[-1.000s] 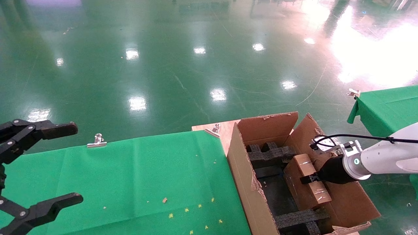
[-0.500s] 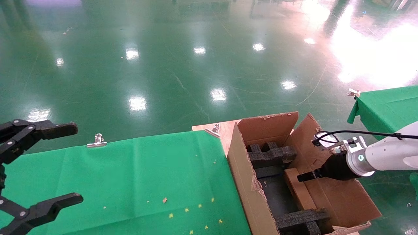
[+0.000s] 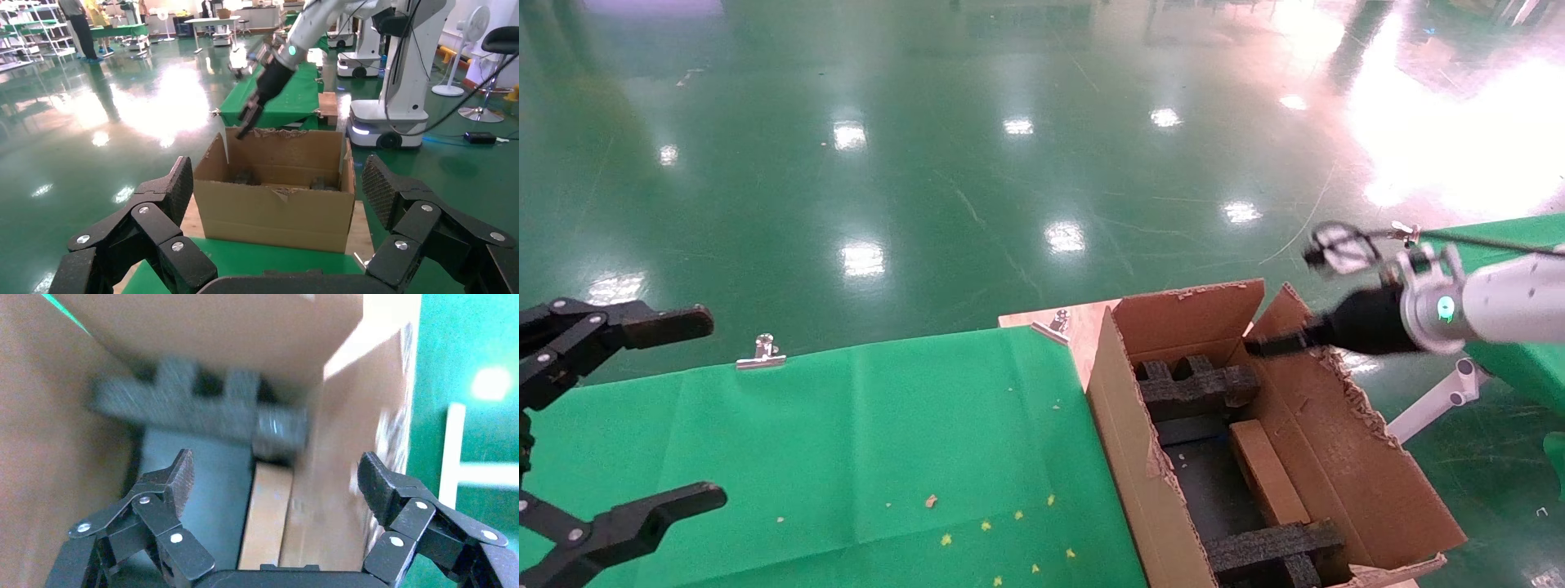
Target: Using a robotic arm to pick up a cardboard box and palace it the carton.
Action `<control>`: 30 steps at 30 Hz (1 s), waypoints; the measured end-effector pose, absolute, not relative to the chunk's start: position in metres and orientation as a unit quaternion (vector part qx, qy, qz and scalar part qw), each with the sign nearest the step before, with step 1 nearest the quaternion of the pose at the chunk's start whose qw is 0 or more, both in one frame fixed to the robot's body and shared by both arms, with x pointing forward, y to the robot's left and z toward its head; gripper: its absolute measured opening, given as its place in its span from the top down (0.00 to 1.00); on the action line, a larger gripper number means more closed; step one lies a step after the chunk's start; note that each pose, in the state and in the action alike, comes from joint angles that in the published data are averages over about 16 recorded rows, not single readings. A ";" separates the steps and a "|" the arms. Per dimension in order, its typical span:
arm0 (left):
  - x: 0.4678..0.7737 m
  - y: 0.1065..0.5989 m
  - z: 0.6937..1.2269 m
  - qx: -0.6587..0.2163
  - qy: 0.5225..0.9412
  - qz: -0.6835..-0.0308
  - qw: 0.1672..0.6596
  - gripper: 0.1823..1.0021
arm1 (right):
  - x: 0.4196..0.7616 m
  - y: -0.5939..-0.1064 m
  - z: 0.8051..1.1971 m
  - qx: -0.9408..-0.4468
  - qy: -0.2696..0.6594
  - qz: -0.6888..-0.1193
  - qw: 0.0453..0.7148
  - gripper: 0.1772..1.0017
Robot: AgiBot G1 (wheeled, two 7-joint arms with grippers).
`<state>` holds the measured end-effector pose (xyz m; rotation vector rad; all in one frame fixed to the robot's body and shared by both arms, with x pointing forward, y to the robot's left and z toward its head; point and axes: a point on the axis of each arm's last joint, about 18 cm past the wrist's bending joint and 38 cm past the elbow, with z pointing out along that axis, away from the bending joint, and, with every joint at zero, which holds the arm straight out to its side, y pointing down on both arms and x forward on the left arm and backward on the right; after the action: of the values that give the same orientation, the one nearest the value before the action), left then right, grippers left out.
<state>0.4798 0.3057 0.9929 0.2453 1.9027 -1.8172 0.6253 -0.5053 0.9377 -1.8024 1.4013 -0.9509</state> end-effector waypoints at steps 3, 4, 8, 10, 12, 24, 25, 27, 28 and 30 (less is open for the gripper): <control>0.480 0.306 0.993 0.090 0.698 -0.666 0.247 0.00 | 0.620 -0.489 0.959 -0.692 0.504 -0.373 0.358 0.05; 0.480 0.306 0.993 0.090 0.698 -0.666 0.247 0.00 | 0.618 -0.482 0.966 -0.694 0.493 -0.374 0.369 0.04; 0.480 0.306 0.993 0.090 0.698 -0.666 0.247 0.00 | 0.607 -0.456 0.987 -0.697 0.450 -0.372 0.415 0.02; 0.480 0.306 0.993 0.090 0.698 -0.666 0.247 0.00 | 0.600 -0.444 0.995 -0.698 0.432 -0.367 0.439 0.01; 0.480 0.306 0.993 0.090 0.698 -0.666 0.247 0.00 | 0.593 -0.433 1.001 -0.697 0.415 -0.359 0.462 0.00; 0.480 0.306 0.993 0.090 0.698 -0.667 0.247 0.00 | 0.574 -0.405 1.013 -0.683 0.383 -0.310 0.539 0.00; 0.480 0.306 0.993 0.090 0.698 -0.667 0.247 0.00 | 0.574 -0.404 1.014 -0.684 0.381 -0.309 0.540 0.00; 0.480 0.306 0.993 0.090 0.698 -0.667 0.247 0.00 | 0.573 -0.401 1.014 -0.685 0.377 -0.305 0.544 0.00; 0.480 0.306 0.993 0.090 0.698 -0.667 0.247 0.00 | 0.573 -0.400 1.013 -0.687 0.374 -0.304 0.544 0.00; 0.480 0.306 0.993 0.090 0.698 -0.667 0.247 0.00 | 0.573 -0.396 1.013 -0.691 0.367 -0.302 0.544 0.00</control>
<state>0.4798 0.3058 0.9930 0.2447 1.9021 -1.8177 0.5731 -0.3960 1.0133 -1.6407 0.8715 -0.7158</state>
